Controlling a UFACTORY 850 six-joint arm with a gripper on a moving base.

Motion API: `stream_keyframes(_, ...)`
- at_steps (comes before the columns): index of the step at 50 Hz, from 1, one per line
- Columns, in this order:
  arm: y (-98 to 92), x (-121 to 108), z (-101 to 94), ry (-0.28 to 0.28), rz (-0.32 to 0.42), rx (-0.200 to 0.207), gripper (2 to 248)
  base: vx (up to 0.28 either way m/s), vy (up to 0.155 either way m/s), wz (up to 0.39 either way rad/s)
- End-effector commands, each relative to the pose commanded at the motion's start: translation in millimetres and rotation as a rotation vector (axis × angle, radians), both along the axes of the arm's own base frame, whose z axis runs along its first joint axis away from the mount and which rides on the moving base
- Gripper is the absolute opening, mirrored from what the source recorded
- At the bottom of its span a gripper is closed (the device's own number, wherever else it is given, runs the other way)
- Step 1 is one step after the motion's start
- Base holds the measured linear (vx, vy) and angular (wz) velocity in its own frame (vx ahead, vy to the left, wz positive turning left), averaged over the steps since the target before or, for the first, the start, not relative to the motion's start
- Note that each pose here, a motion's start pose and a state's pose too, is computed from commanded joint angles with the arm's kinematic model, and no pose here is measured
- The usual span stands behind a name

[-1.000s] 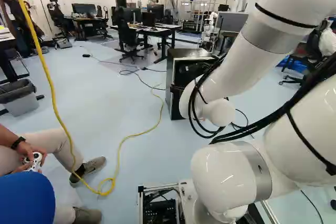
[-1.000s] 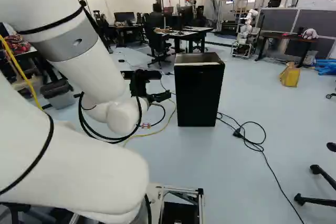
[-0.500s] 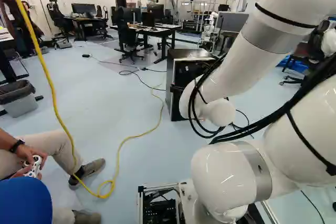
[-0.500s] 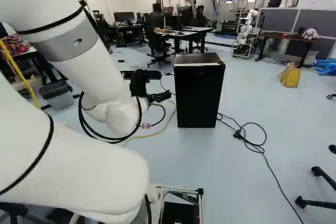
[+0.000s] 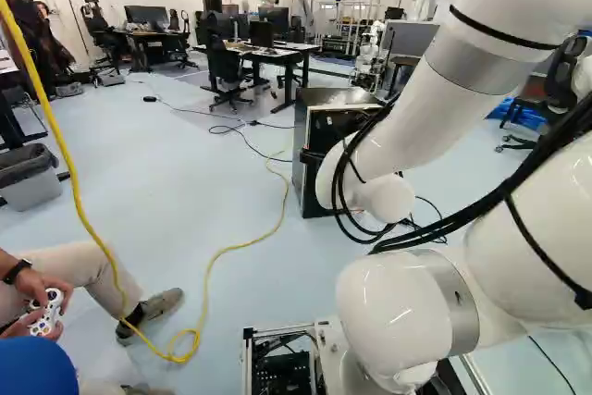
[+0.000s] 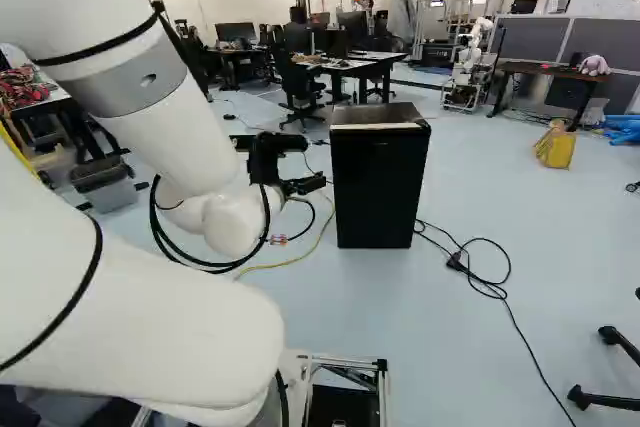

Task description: Grab a drink from the fridge

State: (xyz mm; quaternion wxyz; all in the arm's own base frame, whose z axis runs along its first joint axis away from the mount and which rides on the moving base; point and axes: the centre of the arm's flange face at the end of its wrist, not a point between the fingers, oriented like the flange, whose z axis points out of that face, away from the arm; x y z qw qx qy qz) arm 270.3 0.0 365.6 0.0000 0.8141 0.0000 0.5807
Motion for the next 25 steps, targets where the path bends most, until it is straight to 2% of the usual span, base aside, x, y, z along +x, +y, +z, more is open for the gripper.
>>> stream_keyframes(25,0.0,0.0,0.0,0.0,0.0,0.0,247,0.087,0.001,-0.001)
